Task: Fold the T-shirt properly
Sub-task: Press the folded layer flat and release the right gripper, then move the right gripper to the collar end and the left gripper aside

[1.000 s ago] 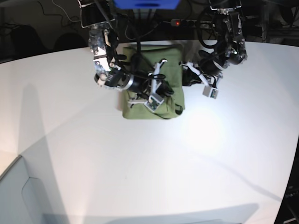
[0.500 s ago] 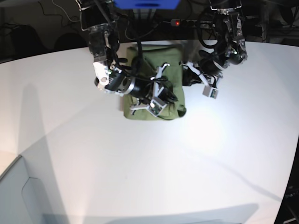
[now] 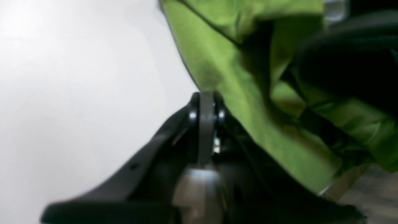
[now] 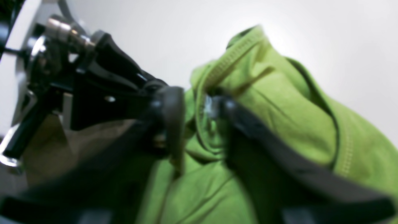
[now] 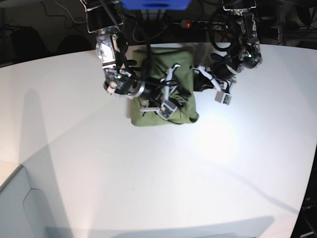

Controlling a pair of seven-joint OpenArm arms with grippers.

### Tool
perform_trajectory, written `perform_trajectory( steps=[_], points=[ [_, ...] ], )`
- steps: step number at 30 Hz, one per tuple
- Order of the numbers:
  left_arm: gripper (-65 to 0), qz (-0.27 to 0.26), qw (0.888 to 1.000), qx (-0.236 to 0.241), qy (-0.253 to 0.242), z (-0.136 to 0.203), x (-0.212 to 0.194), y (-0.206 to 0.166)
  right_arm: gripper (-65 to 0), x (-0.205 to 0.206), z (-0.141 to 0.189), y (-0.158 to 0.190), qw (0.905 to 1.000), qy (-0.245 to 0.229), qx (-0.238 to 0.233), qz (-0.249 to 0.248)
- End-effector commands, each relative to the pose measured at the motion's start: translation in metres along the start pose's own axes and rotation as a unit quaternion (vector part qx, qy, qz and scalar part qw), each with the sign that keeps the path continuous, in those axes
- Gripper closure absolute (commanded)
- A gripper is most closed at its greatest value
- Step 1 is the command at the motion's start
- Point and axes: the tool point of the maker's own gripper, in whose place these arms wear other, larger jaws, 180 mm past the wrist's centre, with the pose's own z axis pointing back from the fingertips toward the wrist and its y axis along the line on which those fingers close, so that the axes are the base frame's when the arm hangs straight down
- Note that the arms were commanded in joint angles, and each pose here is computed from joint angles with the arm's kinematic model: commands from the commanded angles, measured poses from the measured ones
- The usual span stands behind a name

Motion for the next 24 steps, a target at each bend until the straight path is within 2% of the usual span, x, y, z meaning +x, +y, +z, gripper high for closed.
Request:
perform_trajectory(
  steps=[1,4,7,12,14,20,24],
  points=[
    [0.0,-0.008,1.000,0.008,0.011,0.002,-0.003,0.003,-34.5,0.028,0.004,0.003,0.9989,-0.044,0.004,0.015],
    [0.0,-0.009,1.000,0.009,0.012,0.002,-0.003,0.004,-46.7,0.049,0.023,0.009,0.9962,-0.077,-0.013,0.037],
    [0.0,-0.018,1.000,0.010,0.002,0.006,0.005,0.001,-51.0,0.067,0.053,0.002,0.9912,-0.105,-0.052,0.062],
    [0.0,-0.029,0.998,0.042,-0.035,0.030,0.025,0.012,-51.0,0.063,0.086,-0.030,0.9854,-0.112,-0.118,0.049],
    [0.0,-0.033,0.997,0.053,-0.045,0.036,0.032,0.017,-51.0,0.050,0.088,-0.039,0.9868,-0.094,-0.126,0.040],
    [0.0,-0.028,0.992,0.100,-0.071,0.065,0.042,0.042,-50.9,0.012,0.078,-0.047,0.9923,-0.039,-0.117,0.013],
    [0.0,-0.017,0.989,0.124,-0.079,0.077,0.042,0.057,-50.9,0.002,0.073,-0.051,0.9934,-0.027,-0.111,0.004]
  ],
)
